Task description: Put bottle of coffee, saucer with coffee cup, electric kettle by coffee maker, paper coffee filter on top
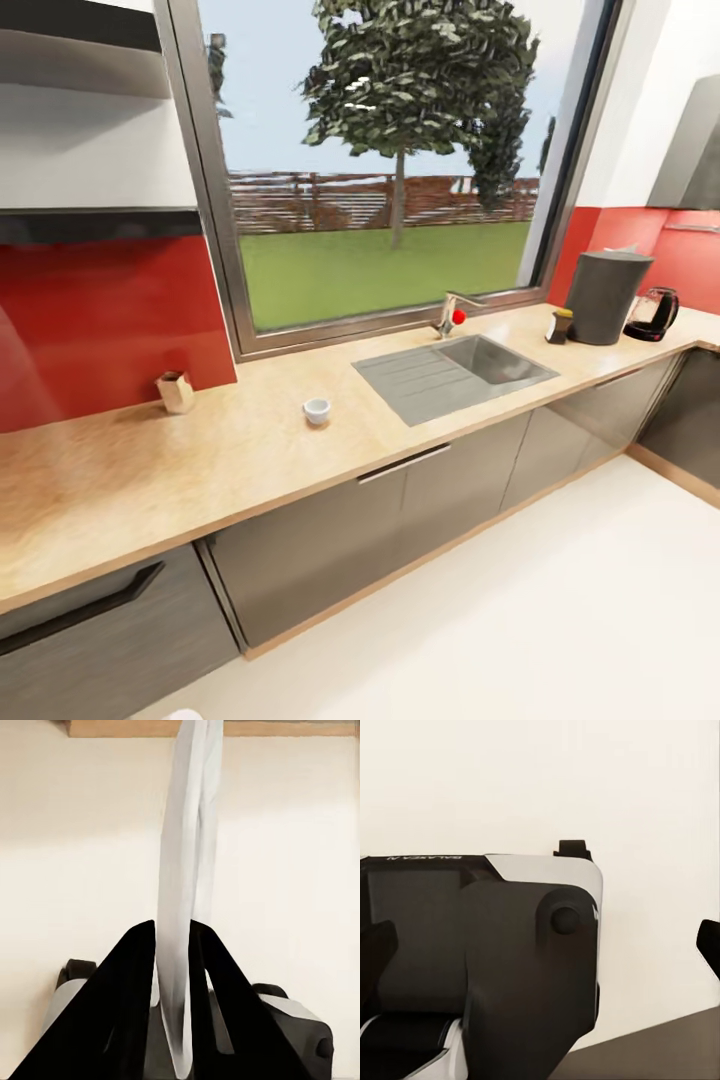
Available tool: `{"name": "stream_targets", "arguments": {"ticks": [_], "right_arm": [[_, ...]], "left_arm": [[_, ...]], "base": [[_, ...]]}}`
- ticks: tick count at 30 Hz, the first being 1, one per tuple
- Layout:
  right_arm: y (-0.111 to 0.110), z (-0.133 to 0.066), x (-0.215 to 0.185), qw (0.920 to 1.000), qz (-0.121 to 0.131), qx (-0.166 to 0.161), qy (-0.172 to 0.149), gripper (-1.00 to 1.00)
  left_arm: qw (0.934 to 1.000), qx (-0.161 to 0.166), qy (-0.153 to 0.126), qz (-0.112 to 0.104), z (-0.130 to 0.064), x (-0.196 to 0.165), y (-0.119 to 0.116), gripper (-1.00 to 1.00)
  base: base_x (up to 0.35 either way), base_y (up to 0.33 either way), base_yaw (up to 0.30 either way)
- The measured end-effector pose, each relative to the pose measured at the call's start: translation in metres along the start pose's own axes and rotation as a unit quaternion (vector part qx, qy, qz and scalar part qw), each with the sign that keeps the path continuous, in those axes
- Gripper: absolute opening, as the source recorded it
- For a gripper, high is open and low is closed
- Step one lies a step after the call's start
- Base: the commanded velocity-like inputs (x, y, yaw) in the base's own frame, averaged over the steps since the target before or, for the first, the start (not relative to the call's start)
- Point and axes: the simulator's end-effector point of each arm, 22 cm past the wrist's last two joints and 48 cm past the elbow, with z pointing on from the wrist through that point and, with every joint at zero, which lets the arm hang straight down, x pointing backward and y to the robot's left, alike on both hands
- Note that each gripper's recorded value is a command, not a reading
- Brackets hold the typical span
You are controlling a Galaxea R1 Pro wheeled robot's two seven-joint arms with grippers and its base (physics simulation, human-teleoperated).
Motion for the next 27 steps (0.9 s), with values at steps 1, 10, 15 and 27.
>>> {"name": "stream_targets", "arguments": {"ticks": [1,10,15,27], "right_arm": [[-0.0003,0.0002,-0.0002,1.0,0.0,0.0,-0.001,1.0],[0.0015,0.001,0.0006,1.0,0.0,-0.002,-0.001,1.0],[0.0004,0.001,0.0009,1.0,0.0,-0.001,0.0,1.0],[-0.0003,0.0006,-0.0004,1.0,0.0,0.0,-0.002,1.0]], "left_arm": [[1.0,0.001,0.002,0.001,0.0007,0.0015,-0.001,-1.0],[1.0,-0.001,0.005,0.001,0.0017,0.005,-0.0011,-1.0],[1.0,-0.004,0.005,0.001,0.0019,0.0057,0.0,-1.0],[0.9999,-0.008,0.009,0.002,0.0065,0.01,-0.0055,-1.0]], "base": [[0.209,-0.218,-0.201],[0.229,-0.205,-0.046],[0.234,-0.199,-0.063],[0.082,-0.249,-0.253]]}}
